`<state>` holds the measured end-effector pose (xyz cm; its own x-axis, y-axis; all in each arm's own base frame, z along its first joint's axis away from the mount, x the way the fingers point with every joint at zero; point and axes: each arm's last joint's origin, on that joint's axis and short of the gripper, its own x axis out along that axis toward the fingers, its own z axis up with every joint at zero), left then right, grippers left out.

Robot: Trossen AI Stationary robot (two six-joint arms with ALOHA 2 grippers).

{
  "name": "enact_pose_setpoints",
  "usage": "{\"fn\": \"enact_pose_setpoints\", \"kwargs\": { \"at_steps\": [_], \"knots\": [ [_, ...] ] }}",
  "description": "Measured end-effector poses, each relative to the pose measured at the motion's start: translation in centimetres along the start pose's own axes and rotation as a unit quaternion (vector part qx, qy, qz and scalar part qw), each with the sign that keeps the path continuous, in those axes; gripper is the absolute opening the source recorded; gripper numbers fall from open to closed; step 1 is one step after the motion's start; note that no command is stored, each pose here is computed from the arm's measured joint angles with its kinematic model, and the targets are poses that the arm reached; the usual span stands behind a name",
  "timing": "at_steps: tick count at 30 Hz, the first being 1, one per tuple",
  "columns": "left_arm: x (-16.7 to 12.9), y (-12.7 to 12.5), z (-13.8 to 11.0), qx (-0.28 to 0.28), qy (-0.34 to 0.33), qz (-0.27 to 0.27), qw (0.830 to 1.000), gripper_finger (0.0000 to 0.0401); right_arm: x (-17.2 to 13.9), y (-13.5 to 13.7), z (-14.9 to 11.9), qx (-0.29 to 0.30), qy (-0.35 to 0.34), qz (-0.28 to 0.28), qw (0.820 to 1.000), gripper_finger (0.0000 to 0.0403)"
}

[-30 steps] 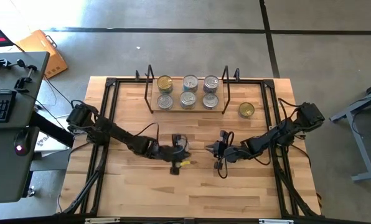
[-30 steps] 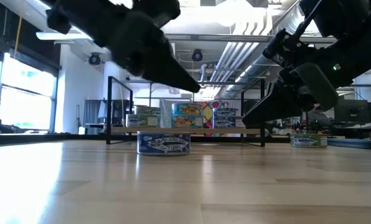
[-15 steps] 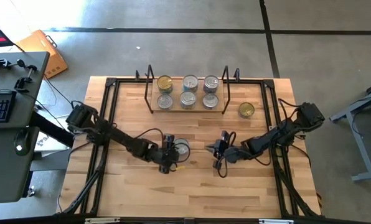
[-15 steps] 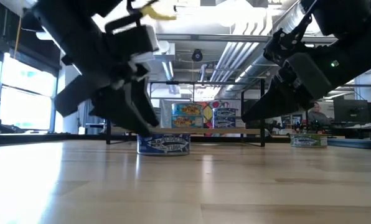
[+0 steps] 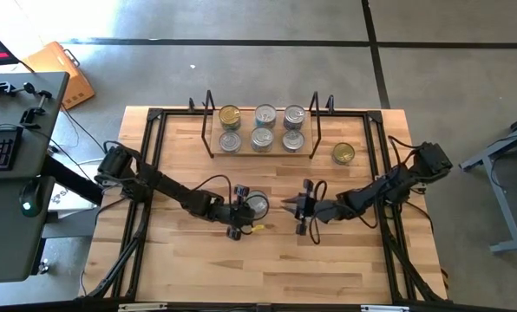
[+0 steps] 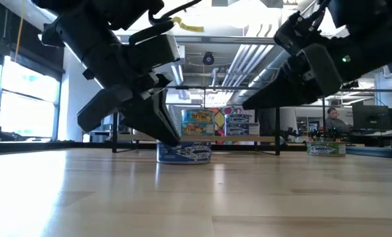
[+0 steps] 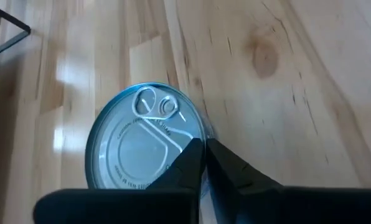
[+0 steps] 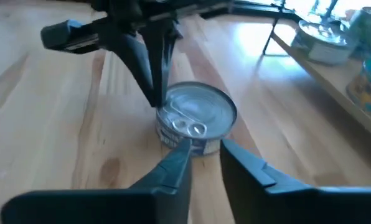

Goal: Stack canned seafood by type on shelf
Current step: Stack the blue tuna can on top of the blue tuna can on the shelf

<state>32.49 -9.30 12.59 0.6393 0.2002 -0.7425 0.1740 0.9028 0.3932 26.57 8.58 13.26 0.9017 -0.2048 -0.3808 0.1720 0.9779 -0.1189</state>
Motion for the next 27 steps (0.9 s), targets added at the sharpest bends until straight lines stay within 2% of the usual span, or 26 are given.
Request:
{"fn": "enact_pose_setpoints", "kwargs": {
  "at_steps": [5,9,13,17,23,27],
  "knots": [
    [0.1,0.0,0.4,-0.011,-0.036,-0.005,0.999,0.0001,0.7,-0.8,0.5,-0.037,-0.01,0.047,0.998,0.0141],
    [0.3,-0.1,-0.6,-0.047,-0.089,-0.003,0.995,0.0,1.2,-1.1,1.1,-0.075,-0.008,0.074,0.994,0.0198],
    [0.3,-0.2,-2.0,-0.098,-0.159,-0.001,0.982,0.0,1.6,-0.9,1.9,-0.158,-0.005,0.081,0.984,0.024],
    [-0.1,0.0,-3.1,-0.142,-0.219,0.006,0.965,0.0,1.8,-0.5,2.7,-0.252,-0.022,0.1,0.962,0.0249],
    [-0.7,0.5,-4.4,-0.186,-0.27,0.02,0.945,0.0,2.2,-0.7,3.1,-0.346,-0.023,0.109,0.932,0.025],
    [-1.0,0.9,-4.9,-0.197,-0.297,0.016,0.934,0.0,3.6,-0.9,2.5,-0.395,-0.014,0.103,0.913,0.025]
  ]
}}
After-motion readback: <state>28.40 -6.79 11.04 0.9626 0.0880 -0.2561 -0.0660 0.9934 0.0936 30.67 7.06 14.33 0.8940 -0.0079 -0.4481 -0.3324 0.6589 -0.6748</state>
